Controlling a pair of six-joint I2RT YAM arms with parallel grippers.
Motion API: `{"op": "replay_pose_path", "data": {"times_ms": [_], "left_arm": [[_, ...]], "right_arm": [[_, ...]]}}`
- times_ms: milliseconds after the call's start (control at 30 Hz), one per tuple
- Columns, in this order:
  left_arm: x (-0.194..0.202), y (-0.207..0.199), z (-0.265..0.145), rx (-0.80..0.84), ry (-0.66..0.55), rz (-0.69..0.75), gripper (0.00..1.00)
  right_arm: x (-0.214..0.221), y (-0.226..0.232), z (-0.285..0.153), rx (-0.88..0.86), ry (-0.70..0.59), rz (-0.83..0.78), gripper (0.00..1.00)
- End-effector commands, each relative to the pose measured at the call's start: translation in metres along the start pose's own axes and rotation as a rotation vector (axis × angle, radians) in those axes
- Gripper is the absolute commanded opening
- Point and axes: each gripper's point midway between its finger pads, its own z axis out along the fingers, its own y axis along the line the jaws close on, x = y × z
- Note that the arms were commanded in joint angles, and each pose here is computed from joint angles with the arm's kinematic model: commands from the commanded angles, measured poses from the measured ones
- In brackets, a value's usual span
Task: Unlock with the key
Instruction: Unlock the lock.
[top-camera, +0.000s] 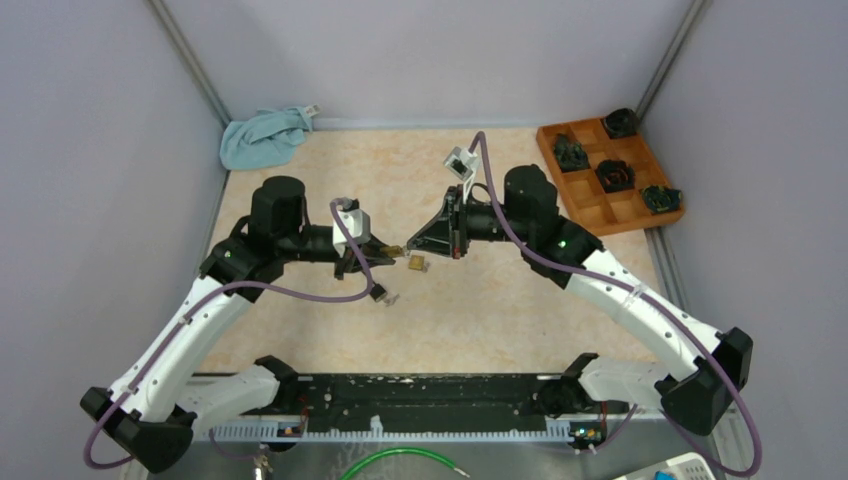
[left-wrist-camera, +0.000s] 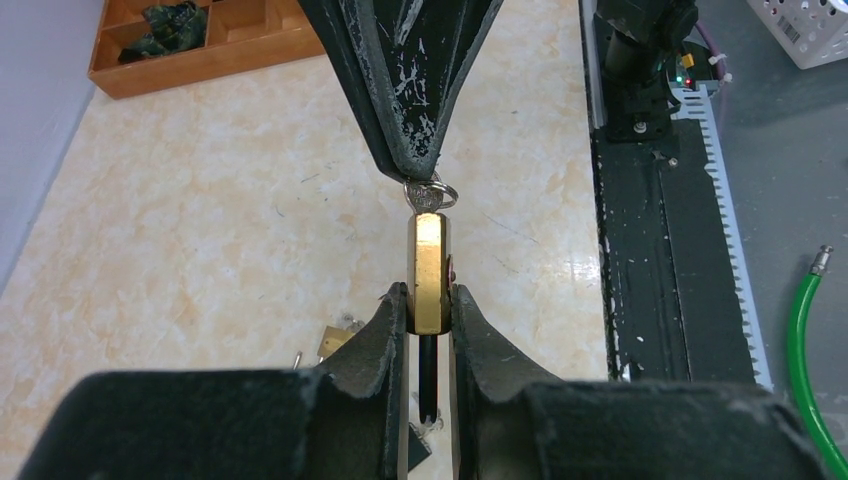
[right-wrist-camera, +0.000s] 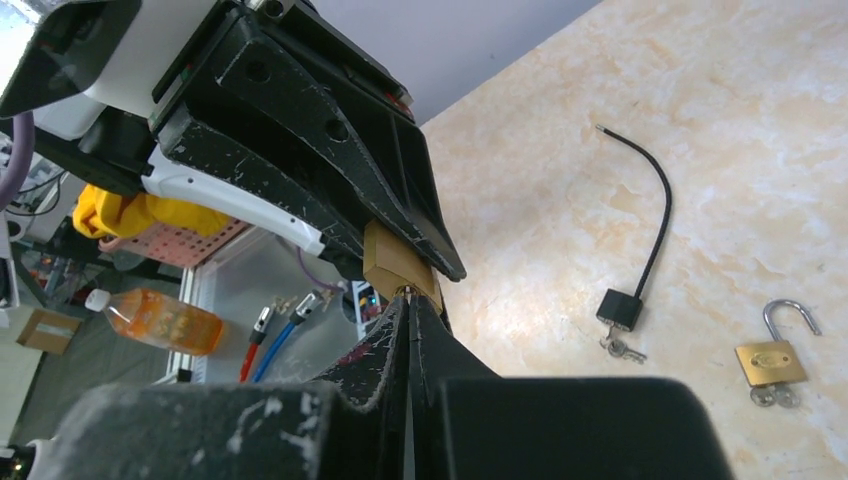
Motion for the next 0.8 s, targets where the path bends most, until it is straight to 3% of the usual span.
{"op": "replay_pose_path", "data": {"times_ms": [0,167,267,433,633,767], "left_arm": [[-0.022,-0.004,-0.004,0.021,-0.056,0.039,0.00],[-0.024,-0.002,-0.005,0.012,-0.059,0.046,0.00],[-0.026,-0.002,-0.006,0.013,-0.056,0.060,0.00],[-0.030,0.003,-0.008,-0.010,-0.055,0.091,0.00],[-0.034,0.006,-0.009,-0.020,-0.058,0.111,0.00],[-0.037,0.013,-0.009,-0.046,-0.061,0.133,0.00]], "right_arm": [[-0.015,0.012,-0.001,-0.049,-0.065,-0.025,0.00],[-0.004,0.009,0.002,-0.056,-0.035,0.031,0.00],[-0.002,0.008,0.001,-0.050,-0.022,0.032,0.11],[-0.008,0.015,-0.002,-0.068,-0.038,0.025,0.12],[-0.010,0.018,-0.001,-0.086,-0.049,0.037,0.00],[-0.010,0.018,0.002,-0.102,-0.072,0.070,0.00]]}}
